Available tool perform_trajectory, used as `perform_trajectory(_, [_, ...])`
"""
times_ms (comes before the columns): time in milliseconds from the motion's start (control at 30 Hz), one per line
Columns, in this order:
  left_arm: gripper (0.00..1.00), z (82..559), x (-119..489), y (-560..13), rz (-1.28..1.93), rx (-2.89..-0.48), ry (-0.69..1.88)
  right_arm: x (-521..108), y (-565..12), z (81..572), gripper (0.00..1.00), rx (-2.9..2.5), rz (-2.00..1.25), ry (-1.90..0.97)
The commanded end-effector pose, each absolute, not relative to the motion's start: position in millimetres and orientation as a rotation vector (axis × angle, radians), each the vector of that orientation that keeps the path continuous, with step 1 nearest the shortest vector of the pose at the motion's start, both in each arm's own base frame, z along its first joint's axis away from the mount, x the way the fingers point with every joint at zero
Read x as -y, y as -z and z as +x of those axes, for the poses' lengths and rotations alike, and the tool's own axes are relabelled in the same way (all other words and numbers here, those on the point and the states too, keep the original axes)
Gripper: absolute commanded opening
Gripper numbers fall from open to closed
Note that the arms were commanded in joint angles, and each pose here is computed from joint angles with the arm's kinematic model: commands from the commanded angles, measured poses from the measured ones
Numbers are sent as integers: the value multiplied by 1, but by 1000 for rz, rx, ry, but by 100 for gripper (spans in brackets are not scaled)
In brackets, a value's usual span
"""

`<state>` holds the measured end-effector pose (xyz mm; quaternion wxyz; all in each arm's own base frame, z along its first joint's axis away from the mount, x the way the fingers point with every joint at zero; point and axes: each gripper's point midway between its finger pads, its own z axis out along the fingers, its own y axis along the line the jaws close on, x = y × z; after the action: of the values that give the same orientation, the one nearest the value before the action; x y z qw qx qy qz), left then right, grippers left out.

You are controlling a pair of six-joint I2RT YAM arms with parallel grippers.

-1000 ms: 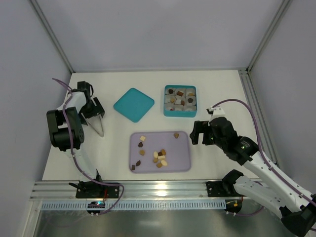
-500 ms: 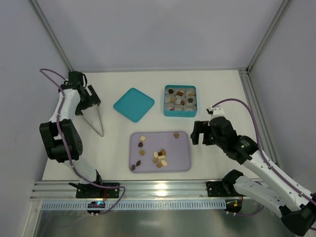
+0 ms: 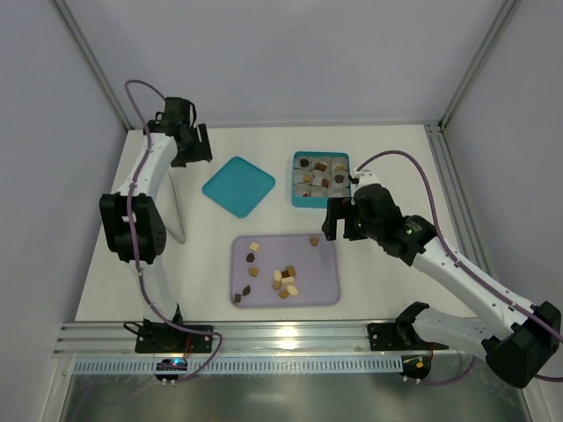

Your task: Pack the chocolate

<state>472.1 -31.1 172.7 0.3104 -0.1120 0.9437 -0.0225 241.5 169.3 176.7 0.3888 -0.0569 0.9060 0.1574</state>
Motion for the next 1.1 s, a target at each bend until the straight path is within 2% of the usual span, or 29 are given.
perform_trajectory(0, [71,492,38,-137,-178,-2557,69,-197,-207,260,100,-2220,-166,-515])
perform_trajectory(67, [67,506,43,-122,-163,-2573,95,-203,-205,266,100,-2237,-174,-518])
perform_trajectory(267, [67,527,52,-94,-112,-2608,146,-219,-195,273,100,-2280,-205,-551])
perform_trajectory(500, [66,531,60,-59,-112,-2662,200,-227,-181,278,100,-2307,-219,-557])
perform_trajectory(733, [57,518,59,-38,-148,-2712,195,-237,-172,280,100,-2322,-239,-593])
perform_trajectory(867, [46,511,62,-32,-191,-2727,210,-243,-168,285,100,-2327,-243,-607])
perform_trajectory(1067, [38,489,64,-19,-238,-2759,167,-254,-167,292,100,-2330,-253,-631])
